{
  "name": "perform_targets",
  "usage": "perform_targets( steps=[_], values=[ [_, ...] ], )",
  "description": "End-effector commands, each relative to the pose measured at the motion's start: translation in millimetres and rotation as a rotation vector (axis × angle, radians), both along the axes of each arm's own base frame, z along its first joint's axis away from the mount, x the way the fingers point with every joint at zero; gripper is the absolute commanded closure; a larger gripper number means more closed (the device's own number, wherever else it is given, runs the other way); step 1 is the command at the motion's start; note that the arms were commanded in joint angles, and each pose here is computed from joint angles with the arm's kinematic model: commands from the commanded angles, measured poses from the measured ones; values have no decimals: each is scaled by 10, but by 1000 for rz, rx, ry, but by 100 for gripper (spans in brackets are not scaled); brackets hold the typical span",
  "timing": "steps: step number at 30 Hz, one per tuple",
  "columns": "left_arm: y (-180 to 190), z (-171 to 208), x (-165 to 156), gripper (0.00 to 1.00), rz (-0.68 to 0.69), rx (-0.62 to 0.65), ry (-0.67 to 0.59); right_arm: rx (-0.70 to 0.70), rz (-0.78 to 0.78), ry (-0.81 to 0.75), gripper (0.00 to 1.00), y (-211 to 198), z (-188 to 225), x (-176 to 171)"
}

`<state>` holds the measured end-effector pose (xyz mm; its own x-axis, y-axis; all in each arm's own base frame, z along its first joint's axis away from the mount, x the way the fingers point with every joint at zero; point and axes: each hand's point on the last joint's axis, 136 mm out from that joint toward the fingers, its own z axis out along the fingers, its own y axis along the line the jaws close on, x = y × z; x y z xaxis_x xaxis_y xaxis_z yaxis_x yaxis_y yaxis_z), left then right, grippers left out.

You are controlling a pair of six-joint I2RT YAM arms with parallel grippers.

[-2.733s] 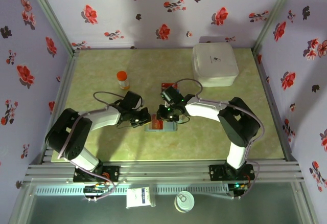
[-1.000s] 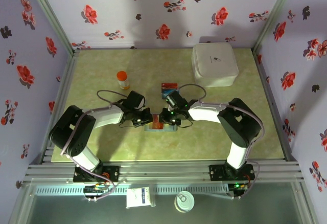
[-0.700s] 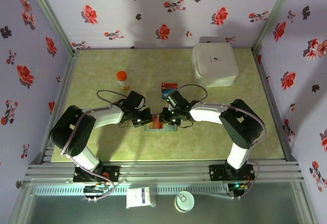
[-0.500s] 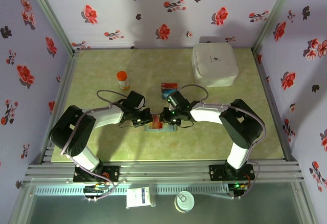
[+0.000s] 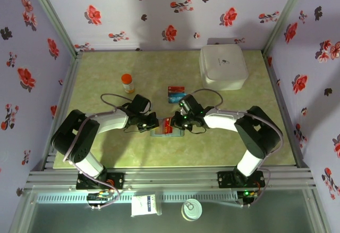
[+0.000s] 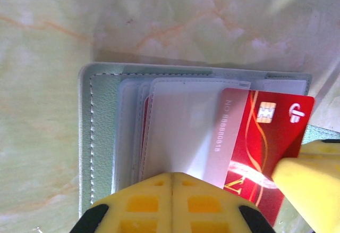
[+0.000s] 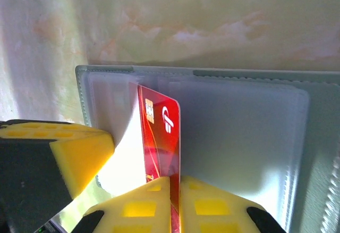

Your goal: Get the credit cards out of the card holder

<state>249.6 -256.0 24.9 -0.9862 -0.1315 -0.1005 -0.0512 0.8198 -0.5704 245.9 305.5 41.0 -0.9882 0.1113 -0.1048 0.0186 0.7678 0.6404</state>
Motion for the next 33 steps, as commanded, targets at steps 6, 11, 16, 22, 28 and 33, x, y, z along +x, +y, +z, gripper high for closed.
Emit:
perform_targets(
  steps=[6, 11, 16, 22, 28, 33],
  values=[
    [104, -82, -73, 100, -12, 70, 15, -82, 0, -16, 92, -247, 72, -70],
    [75, 16, -6, 100, -6, 52, -13, -78, 11, -57, 95, -238, 237, -20],
    [30, 137, 61, 97, -9, 33, -43, -98, 48, -94, 96, -228, 386, 33],
    [8, 269, 112, 90, -2, 8, -76, -157, 101, -135, 98, -342, 516, 106],
    [19, 353, 136, 89, 6, -3, -95, -238, 232, -211, 98, -471, 609, 159],
    [69, 297, 86, 89, 6, 12, -79, -357, 393, -300, 100, -583, 676, 207]
  ],
)
